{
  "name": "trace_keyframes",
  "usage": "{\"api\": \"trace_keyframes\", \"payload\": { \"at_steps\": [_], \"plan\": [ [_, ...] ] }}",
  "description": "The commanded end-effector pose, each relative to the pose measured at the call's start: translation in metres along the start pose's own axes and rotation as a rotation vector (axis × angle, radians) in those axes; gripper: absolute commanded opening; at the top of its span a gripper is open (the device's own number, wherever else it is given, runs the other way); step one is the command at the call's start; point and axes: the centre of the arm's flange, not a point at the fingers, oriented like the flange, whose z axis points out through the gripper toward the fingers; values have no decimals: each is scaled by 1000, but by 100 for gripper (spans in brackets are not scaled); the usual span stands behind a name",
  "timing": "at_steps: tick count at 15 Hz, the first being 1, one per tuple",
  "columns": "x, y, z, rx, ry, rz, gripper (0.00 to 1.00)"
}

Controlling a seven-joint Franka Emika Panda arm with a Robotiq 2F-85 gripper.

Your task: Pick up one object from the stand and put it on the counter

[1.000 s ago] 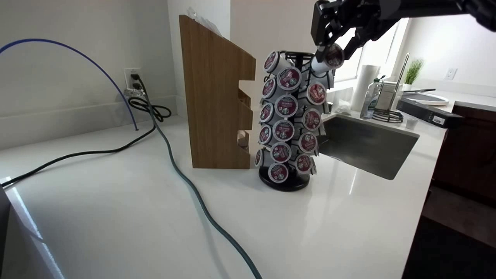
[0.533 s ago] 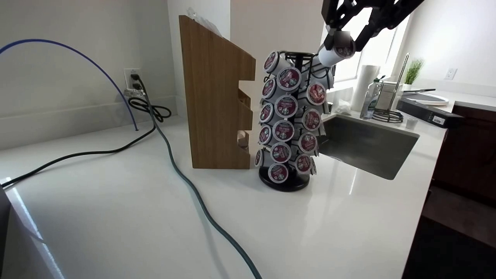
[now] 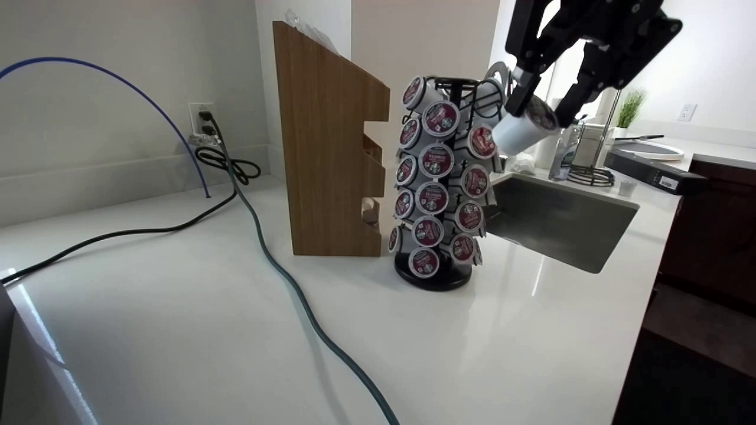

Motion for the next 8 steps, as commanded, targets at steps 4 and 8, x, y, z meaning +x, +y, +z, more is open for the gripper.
{"api": "trace_keyframes", "payload": {
  "at_steps": [4, 8],
  "plan": [
    [-20, 31, 45, 72, -328, 0, 29],
    [-29, 36, 70, 127, -508, 4, 29]
  ]
}}
